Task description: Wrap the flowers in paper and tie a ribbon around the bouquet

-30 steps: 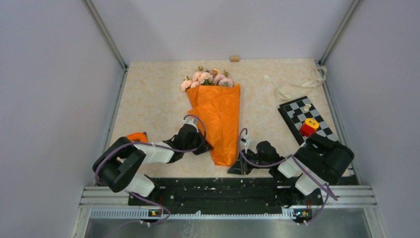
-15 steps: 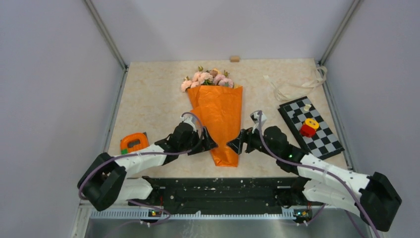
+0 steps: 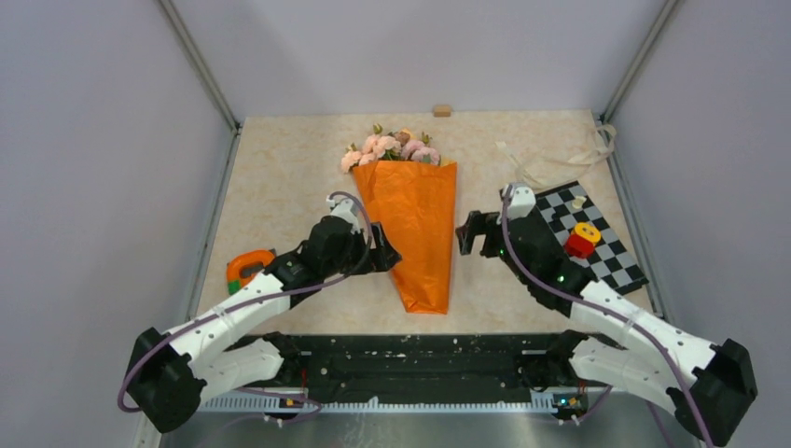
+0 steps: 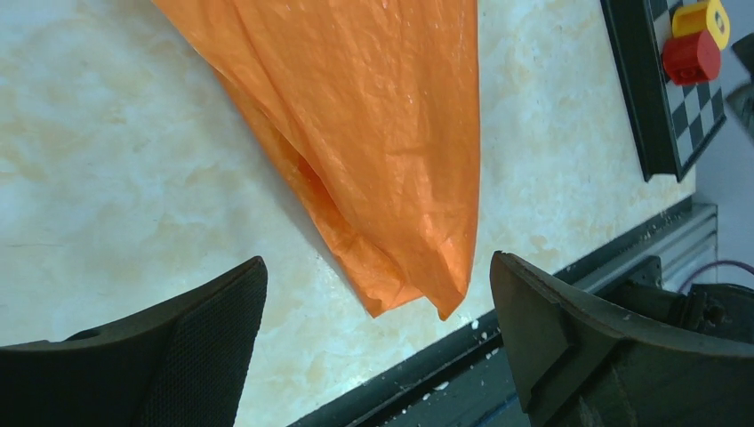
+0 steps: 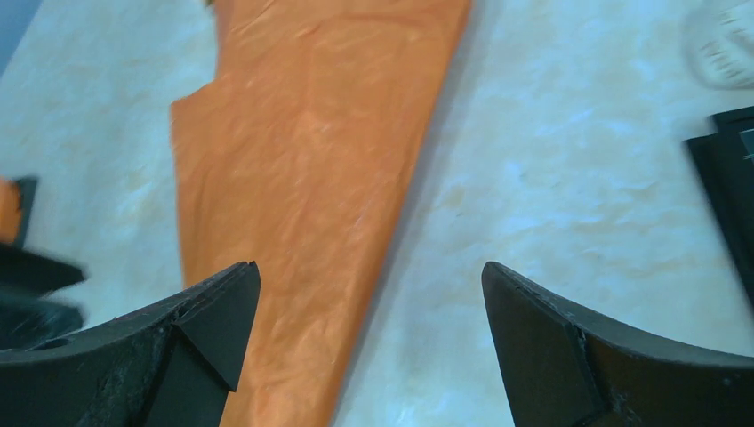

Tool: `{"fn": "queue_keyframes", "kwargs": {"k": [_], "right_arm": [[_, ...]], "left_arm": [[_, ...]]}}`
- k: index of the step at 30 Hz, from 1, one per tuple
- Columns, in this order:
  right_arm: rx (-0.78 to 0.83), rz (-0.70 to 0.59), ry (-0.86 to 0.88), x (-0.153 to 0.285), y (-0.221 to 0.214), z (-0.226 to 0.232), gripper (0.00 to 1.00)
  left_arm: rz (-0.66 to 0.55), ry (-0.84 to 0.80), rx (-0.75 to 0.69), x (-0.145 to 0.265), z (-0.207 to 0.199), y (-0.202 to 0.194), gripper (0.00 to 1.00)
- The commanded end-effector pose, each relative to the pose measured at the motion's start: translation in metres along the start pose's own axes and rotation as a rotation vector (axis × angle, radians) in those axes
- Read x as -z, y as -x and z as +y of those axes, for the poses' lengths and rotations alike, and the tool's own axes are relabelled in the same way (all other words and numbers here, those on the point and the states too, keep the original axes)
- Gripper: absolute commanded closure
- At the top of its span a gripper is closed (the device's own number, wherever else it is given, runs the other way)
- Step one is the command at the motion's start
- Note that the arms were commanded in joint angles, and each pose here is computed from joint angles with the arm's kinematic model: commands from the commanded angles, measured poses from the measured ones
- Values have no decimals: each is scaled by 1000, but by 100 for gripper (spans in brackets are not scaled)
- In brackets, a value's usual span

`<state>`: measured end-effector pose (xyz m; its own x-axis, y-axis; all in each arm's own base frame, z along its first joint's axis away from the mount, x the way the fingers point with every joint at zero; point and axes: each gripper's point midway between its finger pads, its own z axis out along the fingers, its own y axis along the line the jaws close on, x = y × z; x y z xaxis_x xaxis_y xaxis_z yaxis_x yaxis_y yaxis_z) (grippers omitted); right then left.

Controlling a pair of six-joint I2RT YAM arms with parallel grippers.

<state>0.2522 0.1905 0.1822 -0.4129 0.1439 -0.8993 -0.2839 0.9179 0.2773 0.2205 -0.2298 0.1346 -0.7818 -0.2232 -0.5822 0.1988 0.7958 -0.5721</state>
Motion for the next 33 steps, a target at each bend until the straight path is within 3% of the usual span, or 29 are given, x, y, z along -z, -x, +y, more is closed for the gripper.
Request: {"fn": "queue_keyframes", "kwargs": {"k": [1,5,11,13,16,19,29,33], "right_arm": [[11,-54,-152,-24,49,-47,1],[-67,-37,-273,-66,85,-107,2],[-65,112,-446,-159,94,-190,8],[-7,167,-407,-195,97,-205,10],[207,237,-206,-250,99,-206,8],[255,331,-201,-282,98,-232,8],[215,497,-130,-312,43,-283,10],[176,596,-120,-299,12,-284,20]], "left_arm": [[-127,77,-54,17,4,33,1],[-198,149,-38,18,17,46,1],[-221,222,-25,16,39,58,1],[-226,245,-13,17,49,61,1],[-219,267,0,17,61,62,1],[-211,299,17,18,73,61,1],[-208,350,61,16,91,59,1],[-199,350,70,15,91,60,1]]}}
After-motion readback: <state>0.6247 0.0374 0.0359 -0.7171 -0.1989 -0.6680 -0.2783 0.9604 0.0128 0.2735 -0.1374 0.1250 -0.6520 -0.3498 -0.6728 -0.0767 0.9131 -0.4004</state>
